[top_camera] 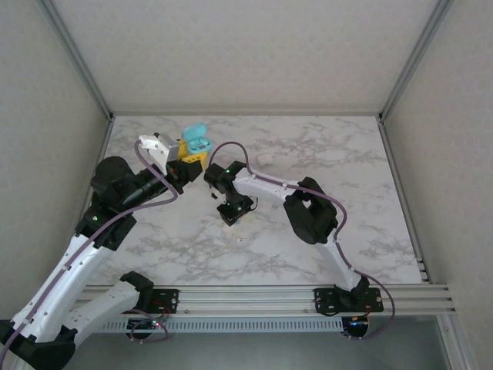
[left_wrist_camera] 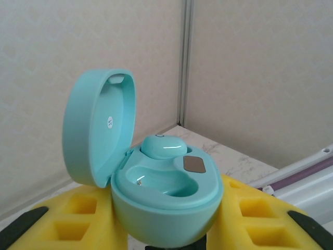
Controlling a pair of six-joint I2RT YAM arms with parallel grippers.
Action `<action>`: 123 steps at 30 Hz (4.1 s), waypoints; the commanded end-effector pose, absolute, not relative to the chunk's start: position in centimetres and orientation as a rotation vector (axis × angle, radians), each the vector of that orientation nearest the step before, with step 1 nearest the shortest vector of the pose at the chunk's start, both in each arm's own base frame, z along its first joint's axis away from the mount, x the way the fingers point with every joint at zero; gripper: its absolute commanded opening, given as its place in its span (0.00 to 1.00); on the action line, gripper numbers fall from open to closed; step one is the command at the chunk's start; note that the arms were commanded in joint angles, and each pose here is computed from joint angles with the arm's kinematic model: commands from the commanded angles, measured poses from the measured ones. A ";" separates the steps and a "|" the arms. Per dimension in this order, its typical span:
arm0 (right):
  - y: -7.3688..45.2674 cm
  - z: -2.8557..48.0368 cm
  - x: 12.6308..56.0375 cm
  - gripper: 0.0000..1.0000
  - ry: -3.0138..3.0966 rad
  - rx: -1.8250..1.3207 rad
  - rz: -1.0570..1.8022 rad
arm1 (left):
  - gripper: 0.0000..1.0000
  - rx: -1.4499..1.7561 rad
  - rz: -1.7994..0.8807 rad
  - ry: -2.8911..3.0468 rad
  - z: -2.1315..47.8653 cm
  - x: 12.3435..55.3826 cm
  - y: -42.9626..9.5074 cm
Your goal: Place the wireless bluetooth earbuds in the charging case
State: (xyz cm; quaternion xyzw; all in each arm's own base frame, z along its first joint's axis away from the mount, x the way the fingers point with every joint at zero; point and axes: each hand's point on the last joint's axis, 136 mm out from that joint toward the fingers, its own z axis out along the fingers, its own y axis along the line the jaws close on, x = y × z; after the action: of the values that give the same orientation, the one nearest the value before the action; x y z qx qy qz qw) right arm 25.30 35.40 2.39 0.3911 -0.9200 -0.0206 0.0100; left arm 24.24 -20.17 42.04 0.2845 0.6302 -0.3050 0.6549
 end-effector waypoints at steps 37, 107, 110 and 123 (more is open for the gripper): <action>35.1 -0.1 24.9 0.32 -2.778 1.328 0.073 | 0.27 0.637 -0.695 1.419 42.1 24.0 -20.1; 33.0 17.5 26.5 0.24 -2.964 0.599 -1.359 | 0.27 0.642 -0.685 1.454 40.7 25.3 -20.8; 31.9 21.6 26.6 0.24 -2.947 0.543 -1.546 | 0.27 0.663 -0.675 1.472 39.4 26.0 -21.2; 30.0 36.2 24.3 0.23 -2.919 0.640 -2.037 | 0.26 0.770 -0.704 1.399 35.5 27.5 -24.4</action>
State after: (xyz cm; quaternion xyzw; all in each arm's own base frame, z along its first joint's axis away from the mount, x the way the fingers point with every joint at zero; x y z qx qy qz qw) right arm 25.03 29.69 32.88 0.1623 -0.8131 -0.5132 -0.2216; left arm 28.18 -23.38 33.23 0.3141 0.6667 -0.2971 0.6071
